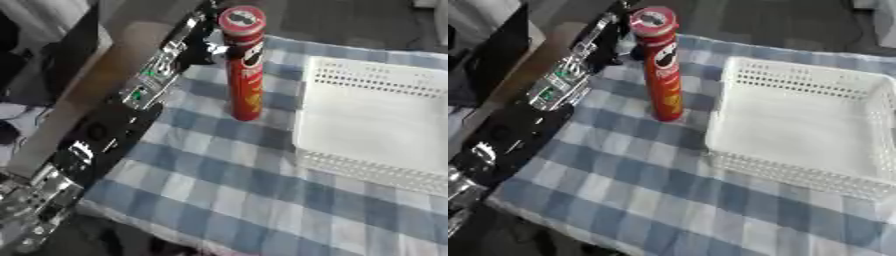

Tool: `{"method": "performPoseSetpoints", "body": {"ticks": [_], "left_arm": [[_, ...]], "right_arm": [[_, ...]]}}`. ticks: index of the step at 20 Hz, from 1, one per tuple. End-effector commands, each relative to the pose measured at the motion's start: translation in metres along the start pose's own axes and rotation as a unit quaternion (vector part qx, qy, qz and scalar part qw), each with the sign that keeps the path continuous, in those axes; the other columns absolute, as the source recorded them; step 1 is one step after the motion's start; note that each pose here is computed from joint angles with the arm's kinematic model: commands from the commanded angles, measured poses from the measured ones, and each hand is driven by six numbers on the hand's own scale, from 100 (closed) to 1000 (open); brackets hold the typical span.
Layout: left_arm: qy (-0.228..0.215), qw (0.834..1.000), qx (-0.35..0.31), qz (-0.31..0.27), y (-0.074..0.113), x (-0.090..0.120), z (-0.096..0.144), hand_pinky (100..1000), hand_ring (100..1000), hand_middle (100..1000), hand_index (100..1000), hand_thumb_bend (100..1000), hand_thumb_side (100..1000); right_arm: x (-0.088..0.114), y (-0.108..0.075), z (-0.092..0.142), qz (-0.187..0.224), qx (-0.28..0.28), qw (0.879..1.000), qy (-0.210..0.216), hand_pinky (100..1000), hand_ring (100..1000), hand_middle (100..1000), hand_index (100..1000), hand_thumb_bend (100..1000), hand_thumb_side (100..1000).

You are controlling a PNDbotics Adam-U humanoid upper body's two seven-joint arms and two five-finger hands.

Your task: Pick up objects on the table and place them in the box.

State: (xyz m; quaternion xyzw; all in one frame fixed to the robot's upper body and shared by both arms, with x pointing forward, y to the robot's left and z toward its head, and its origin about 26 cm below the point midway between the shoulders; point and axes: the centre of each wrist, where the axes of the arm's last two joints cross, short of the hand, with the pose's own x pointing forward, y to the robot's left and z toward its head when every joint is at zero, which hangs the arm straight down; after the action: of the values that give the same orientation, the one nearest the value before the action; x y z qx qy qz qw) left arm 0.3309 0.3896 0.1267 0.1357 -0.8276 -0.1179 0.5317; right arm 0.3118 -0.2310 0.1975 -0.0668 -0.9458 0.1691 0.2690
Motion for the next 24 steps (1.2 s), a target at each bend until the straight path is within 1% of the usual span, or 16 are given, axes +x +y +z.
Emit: {"method": "performPoseSetpoints", "body": {"ticks": [1, 20, 22, 24], "left_arm": [[-0.009, 1.0, -0.002, -0.005, 0.004, 0.005, -0.002, 973, 944, 1000, 1000, 1000, 497], [0.002, 1.0, -0.01, 0.011, -0.005, -0.007, 0.006, 982, 944, 1000, 1000, 1000, 542], [0.003, 1.0, -0.011, 0.013, -0.006, -0.008, 0.007, 983, 944, 1000, 1000, 1000, 543], [0.005, 1.0, -0.013, 0.014, -0.007, -0.009, 0.008, 984, 946, 1000, 1000, 1000, 526]], "right_arm": [[0.004, -0.003, -0.005, 0.003, 0.0, 1.0, -0.013, 769, 854, 891, 992, 100, 1000], [0.004, -0.003, -0.005, 0.005, 0.006, 1.0, -0.012, 774, 858, 894, 1000, 100, 1000], [0.004, -0.003, -0.005, 0.005, 0.006, 1.0, -0.012, 774, 858, 894, 1000, 100, 1000], [0.004, -0.003, -0.005, 0.005, 0.006, 1.0, -0.012, 774, 858, 894, 1000, 100, 1000]]}}
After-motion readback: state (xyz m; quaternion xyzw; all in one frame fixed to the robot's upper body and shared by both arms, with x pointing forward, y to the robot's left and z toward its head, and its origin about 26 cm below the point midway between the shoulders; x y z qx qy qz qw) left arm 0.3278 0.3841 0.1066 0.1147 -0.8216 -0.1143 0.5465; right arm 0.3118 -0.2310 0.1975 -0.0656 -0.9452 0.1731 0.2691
